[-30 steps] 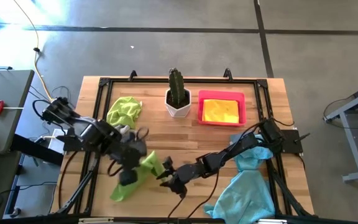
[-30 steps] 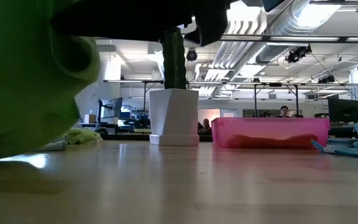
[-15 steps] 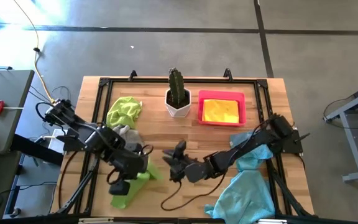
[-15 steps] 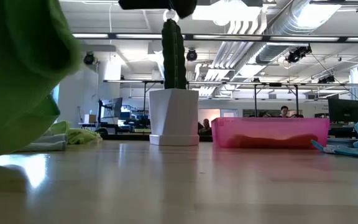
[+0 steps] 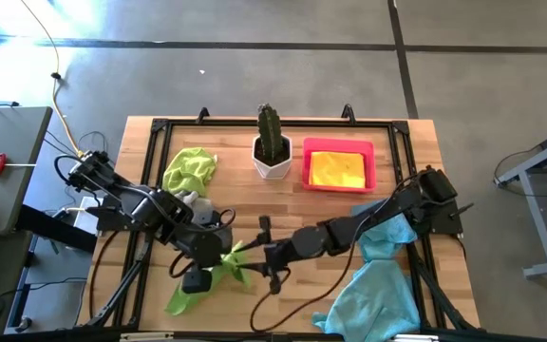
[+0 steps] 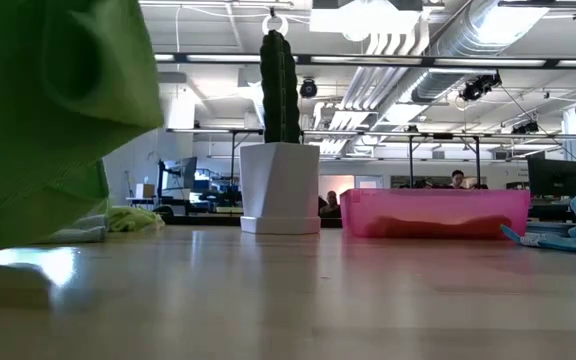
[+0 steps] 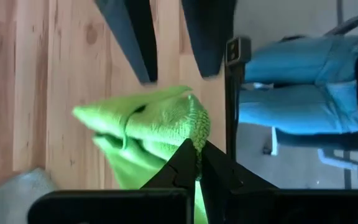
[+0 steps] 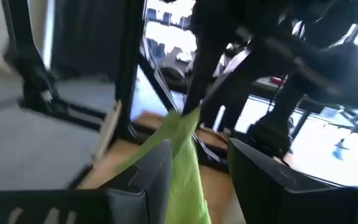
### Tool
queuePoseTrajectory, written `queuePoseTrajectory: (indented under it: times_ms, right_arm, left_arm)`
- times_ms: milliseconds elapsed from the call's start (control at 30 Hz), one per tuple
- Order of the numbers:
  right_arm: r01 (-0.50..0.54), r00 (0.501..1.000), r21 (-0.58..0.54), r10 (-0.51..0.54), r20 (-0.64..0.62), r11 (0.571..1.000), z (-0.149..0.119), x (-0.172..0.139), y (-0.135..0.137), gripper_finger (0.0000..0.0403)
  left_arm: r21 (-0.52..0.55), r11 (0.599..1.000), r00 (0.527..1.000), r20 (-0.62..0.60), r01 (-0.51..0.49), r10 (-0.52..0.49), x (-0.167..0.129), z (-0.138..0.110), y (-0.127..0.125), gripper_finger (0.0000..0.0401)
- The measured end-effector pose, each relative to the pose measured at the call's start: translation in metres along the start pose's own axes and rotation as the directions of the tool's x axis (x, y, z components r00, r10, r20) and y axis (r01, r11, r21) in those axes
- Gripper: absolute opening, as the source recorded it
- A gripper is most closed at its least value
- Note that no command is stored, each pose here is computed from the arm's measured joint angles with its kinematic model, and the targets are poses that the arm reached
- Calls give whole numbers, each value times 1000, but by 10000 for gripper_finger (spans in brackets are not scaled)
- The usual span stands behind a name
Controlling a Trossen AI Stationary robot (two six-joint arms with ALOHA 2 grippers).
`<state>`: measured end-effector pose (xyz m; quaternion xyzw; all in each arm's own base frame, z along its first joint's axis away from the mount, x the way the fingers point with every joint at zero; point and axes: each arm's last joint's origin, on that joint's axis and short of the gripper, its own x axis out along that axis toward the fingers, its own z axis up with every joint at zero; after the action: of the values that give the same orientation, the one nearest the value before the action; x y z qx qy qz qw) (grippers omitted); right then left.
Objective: Fold microfiber towels
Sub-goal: Fold the bottom green microfiber towel
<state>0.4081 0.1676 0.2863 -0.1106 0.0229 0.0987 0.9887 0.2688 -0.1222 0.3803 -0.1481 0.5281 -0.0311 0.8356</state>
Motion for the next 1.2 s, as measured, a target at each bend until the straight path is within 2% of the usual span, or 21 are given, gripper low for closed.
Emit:
queuePoseTrajectory:
  times_ms: [133, 300, 400, 633, 733, 833, 1067, 1200]
  right_arm:
    - [-10, 1000, 57, 10, 14, 998, 1, 0, -2, 149]
    - [1, 999, 88, 3, -46, 996, -4, 0, -1, 149]
    - [39, 991, 101, -26, -130, 994, -13, 0, -1, 149]
    - [105, 943, 93, -69, -325, 990, -33, -4, -3, 149]
    - [112, 936, 93, -74, -345, 989, -36, -4, -5, 149]
    - [114, 937, 87, -78, -341, 990, -35, -3, -5, 149]
    - [141, 936, 75, -109, -336, 987, -37, -1, -19, 149]
    - [170, 930, 77, -135, -341, 982, -39, 0, -31, 149]
  left_arm:
    - [-35, 999, 996, 91, 0, 4, 0, 10, 1, 1]
    - [-80, 991, 978, 170, -108, 120, 0, 14, 8, 1]
    - [-113, 983, 952, 253, -146, 171, -3, 21, 10, 1]
    - [-158, 947, 881, 350, -278, 317, -4, 24, 13, 1]
    - [-166, 919, 833, 388, -357, 394, -6, 26, 16, 1]
    - [-209, 873, 760, 430, -440, 486, -6, 29, 20, 1]
    - [-327, 761, 587, 491, -560, 643, -2, 41, 30, 1]
    - [-298, 736, 563, 491, -608, 664, 8, 49, 32, 1]
